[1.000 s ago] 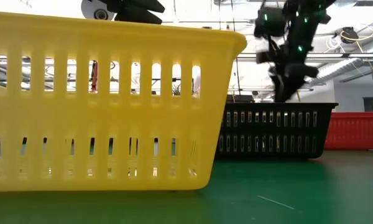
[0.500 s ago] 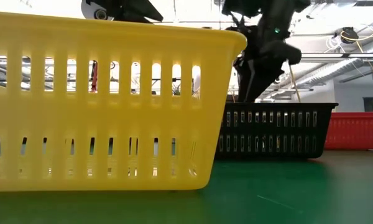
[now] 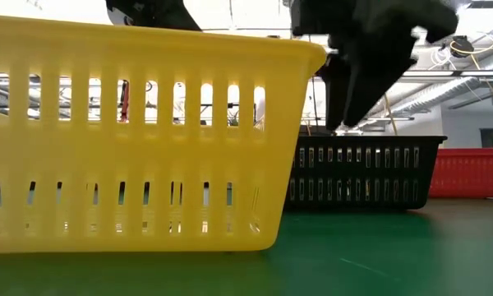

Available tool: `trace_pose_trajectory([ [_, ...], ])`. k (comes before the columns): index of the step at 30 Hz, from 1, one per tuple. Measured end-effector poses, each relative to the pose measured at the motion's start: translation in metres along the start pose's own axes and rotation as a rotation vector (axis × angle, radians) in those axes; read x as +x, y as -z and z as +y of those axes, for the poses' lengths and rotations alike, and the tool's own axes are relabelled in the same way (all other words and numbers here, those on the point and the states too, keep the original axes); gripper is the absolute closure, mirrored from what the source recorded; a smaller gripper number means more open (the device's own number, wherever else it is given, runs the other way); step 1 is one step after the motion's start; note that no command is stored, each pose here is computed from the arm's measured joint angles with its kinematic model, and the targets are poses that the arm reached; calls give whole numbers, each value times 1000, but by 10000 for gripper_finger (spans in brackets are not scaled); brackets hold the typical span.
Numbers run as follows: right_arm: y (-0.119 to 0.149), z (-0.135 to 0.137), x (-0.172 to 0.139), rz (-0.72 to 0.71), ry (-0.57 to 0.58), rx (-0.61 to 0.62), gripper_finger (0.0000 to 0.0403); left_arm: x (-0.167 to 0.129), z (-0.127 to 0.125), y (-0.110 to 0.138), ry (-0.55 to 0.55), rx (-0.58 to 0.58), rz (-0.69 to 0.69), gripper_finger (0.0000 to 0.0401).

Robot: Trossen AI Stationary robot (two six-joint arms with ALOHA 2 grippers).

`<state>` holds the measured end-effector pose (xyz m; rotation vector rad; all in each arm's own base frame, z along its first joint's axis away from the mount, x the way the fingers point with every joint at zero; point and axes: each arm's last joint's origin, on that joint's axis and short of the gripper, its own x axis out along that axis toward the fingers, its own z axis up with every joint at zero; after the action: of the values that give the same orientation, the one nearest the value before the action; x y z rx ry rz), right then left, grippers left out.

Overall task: Stack baskets by color
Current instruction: Stack the bottom black bin on top of the middle black bin

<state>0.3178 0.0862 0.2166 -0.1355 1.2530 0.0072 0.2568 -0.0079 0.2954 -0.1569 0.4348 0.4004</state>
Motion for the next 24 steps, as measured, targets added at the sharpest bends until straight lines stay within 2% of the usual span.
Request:
trace_pose_trajectory([
  [5, -1, -4, 11, 27, 38, 17, 211, -1, -1, 1, -9, -16, 0, 215],
  [9, -2, -10, 13, 34, 39, 25, 211, -2, -3, 2, -19, 21, 0, 215],
  [15, 4, -18, 35, 9, -96, 63, 211, -1, -2, 1, -28, 44, -1, 215],
  [18, 12, -23, 46, 14, -100, 70, 213, -2, -3, 2, -24, 63, -1, 215],
  [21, 14, -28, 48, 18, -91, 46, 234, -2, -3, 1, -13, 80, -2, 215],
  [24, 14, -32, 49, 14, -94, -7, 288, 0, -4, 2, -14, 79, -1, 215],
])
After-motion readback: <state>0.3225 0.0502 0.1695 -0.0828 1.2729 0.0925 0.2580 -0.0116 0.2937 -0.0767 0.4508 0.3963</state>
